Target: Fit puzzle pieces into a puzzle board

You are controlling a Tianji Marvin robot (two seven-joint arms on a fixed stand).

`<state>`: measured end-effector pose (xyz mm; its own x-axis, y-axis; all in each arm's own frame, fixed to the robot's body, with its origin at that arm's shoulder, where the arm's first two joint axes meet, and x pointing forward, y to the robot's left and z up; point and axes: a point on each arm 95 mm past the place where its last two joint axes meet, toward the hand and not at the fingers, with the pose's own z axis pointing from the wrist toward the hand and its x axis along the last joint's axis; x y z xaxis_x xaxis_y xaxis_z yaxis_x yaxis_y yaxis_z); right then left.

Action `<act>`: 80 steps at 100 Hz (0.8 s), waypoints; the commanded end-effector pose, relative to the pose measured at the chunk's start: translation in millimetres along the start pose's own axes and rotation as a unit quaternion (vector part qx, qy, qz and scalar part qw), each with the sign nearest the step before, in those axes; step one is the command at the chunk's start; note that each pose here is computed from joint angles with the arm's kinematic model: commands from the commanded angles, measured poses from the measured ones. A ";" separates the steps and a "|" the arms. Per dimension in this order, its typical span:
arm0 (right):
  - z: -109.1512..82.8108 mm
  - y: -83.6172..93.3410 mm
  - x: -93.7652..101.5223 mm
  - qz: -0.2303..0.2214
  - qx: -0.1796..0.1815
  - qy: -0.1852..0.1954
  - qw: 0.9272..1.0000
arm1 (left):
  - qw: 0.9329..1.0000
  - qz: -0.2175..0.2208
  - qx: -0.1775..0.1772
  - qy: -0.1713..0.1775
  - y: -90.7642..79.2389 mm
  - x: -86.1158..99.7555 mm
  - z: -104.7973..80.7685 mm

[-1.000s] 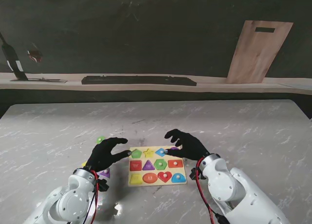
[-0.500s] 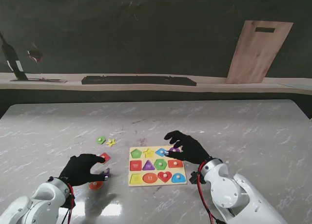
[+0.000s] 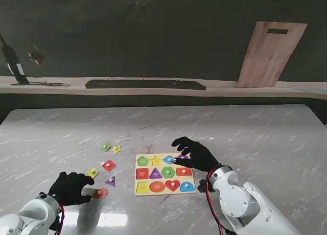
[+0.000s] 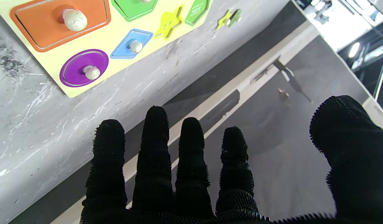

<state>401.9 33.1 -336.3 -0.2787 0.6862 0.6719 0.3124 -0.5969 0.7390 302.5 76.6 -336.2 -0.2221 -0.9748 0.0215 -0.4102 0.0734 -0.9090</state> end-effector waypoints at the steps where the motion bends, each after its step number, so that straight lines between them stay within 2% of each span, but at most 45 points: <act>1: -2.1 -3.4 1.6 0.001 -0.001 0.003 1.000 | 1.000 0.010 -0.006 0.006 3.7 1.5 3.1; 18: -4.3 -1.6 1.0 -0.004 -0.007 0.003 1.000 | 0.999 0.036 -0.002 0.014 6.2 4.7 10.9; 44: -4.8 -0.5 1.2 -0.004 -0.011 0.002 1.000 | 0.999 0.044 0.022 0.023 9.8 10.0 25.0; 80: -3.9 -0.6 0.8 -0.004 -0.011 -0.002 1.000 | 0.999 0.046 0.003 0.027 12.8 12.6 31.5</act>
<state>399.8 28.6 -335.6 -0.2772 0.6953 0.6631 0.2879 -0.5984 0.7477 322.5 58.3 -358.4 -0.3044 -0.9518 -0.0388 -0.3710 0.1560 -0.9154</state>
